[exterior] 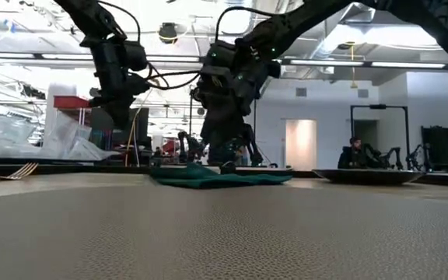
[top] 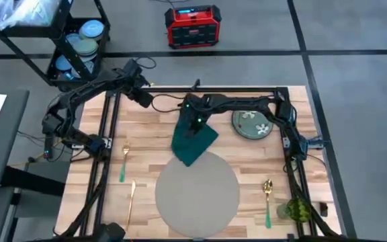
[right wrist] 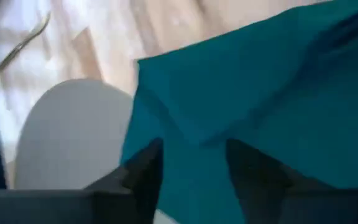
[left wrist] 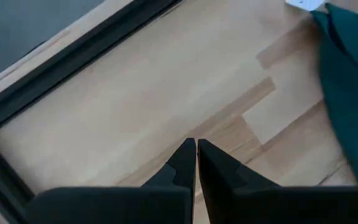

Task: Set table place
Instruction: Fold the green napkin

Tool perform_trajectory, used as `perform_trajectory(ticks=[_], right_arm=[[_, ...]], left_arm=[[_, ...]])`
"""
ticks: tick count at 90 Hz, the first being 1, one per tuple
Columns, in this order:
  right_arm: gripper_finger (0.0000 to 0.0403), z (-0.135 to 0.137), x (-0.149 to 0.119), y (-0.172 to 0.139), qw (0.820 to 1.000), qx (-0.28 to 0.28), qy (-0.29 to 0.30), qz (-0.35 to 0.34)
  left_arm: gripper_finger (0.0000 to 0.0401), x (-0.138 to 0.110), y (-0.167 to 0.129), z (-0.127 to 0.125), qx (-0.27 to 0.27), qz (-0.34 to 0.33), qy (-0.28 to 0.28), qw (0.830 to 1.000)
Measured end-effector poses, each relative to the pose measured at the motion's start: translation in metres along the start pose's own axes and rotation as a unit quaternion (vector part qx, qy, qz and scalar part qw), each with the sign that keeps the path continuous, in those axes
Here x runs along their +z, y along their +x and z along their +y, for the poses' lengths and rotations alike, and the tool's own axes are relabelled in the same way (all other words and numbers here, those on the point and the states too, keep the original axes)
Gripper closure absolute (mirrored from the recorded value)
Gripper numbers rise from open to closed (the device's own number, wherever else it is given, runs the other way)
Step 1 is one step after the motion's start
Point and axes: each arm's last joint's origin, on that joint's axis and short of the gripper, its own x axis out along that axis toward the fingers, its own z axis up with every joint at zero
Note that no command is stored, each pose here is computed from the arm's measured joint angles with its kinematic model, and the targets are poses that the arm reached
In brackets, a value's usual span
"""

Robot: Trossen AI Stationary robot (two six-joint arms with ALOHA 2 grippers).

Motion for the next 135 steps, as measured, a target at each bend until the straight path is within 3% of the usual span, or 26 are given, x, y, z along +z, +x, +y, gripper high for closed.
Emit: perform_trajectory(ticks=[13,29,48,79,93,104,121,135], right_arm=[[0.0203,-0.001,-0.001,0.006,0.996,-0.086,-0.001,-0.015],[0.0229,-0.011,0.009,0.000,0.988,-0.136,-0.024,-0.065],[0.0253,-0.027,0.012,-0.008,0.991,-0.113,0.017,-0.064],[0.0253,-0.026,0.017,0.004,0.991,-0.088,0.014,-0.103],[0.0252,-0.030,0.013,0.022,0.991,-0.094,0.028,-0.091],[0.0251,-0.026,0.016,0.023,0.991,-0.077,0.033,-0.109],[0.0255,-0.025,0.013,0.027,0.990,-0.098,0.027,-0.102],[0.0255,-0.026,0.014,0.026,0.989,-0.095,0.040,-0.104]], left_arm=[[0.0401,0.000,0.000,-0.006,-0.004,-0.002,-0.009,1.000],[0.0401,0.000,0.001,-0.017,-0.010,0.000,-0.006,1.000],[0.0401,-0.002,0.001,-0.034,-0.021,0.002,0.015,1.000],[0.0401,-0.003,0.002,-0.038,-0.023,0.002,0.026,0.999],[0.0401,-0.005,0.002,-0.037,-0.020,0.012,0.042,0.999],[0.0401,-0.007,0.001,-0.032,0.002,0.024,0.055,0.998],[0.0401,-0.008,0.001,-0.021,0.016,0.034,0.046,0.998],[0.0401,-0.017,0.000,-0.016,0.039,0.085,0.079,0.992]])
